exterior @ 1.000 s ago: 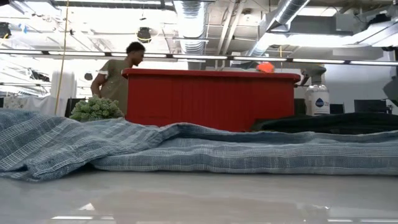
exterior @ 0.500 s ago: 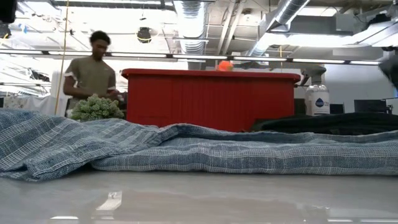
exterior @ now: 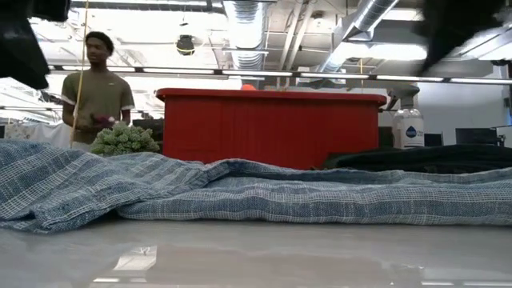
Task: Fold Laundry from Bin
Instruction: Fold the blue polo shirt
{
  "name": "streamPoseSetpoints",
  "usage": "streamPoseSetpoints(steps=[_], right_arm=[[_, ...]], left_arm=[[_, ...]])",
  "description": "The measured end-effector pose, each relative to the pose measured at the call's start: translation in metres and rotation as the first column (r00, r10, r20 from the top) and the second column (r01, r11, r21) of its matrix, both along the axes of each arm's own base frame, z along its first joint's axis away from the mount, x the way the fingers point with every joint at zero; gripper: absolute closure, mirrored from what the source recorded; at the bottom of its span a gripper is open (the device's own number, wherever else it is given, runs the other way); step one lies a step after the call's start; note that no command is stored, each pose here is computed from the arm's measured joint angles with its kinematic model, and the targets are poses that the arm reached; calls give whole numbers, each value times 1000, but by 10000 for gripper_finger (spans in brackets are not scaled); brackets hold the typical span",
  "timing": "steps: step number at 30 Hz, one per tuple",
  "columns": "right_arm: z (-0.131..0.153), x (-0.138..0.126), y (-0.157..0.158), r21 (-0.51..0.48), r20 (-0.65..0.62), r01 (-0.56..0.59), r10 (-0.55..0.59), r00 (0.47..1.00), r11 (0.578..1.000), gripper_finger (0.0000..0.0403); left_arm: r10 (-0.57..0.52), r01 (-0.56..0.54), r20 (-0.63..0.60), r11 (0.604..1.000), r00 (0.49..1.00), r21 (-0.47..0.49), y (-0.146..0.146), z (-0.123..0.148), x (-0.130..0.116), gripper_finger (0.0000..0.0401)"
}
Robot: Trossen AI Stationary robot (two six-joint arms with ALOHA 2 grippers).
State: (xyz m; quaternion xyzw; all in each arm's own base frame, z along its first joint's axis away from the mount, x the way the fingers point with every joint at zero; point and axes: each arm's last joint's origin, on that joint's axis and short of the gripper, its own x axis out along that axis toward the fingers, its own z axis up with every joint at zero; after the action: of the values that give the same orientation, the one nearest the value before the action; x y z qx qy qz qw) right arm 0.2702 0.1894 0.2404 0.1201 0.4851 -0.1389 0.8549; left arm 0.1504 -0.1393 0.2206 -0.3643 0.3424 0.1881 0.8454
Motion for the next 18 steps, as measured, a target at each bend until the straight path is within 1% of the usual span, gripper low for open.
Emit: streamPoseSetpoints(steps=[3, 6, 8, 11, 14, 16, 18], right_arm=[[8, 20, -14, -47, 90, -99, 103, 991, 994, 349], [11, 39, -33, -76, 135, -125, 134, 982, 989, 333], [12, 52, -47, -85, 167, -132, 145, 975, 988, 311], [8, 71, -59, -107, 219, -171, 191, 957, 979, 263], [0, 88, -63, -136, 251, -289, 315, 915, 948, 209], [-8, 97, -64, -161, 227, -357, 387, 894, 920, 181], [-16, 103, -61, -205, 181, -428, 464, 867, 880, 168]], left_arm=[[-104, 104, -17, 995, 994, -3, 1, 5, -3, 326], [-141, 141, -22, 990, 990, -10, 3, 9, -6, 326], [-146, 146, -19, 989, 989, -6, 4, 10, -7, 326], [-146, 147, -31, 989, 989, 13, 4, 9, -7, 326], [-145, 146, -50, 989, 988, 27, 6, 7, -8, 326], [-141, 143, -55, 989, 988, 26, 6, 7, -9, 326], [-134, 135, -55, 991, 989, 20, 6, 7, -9, 326]])
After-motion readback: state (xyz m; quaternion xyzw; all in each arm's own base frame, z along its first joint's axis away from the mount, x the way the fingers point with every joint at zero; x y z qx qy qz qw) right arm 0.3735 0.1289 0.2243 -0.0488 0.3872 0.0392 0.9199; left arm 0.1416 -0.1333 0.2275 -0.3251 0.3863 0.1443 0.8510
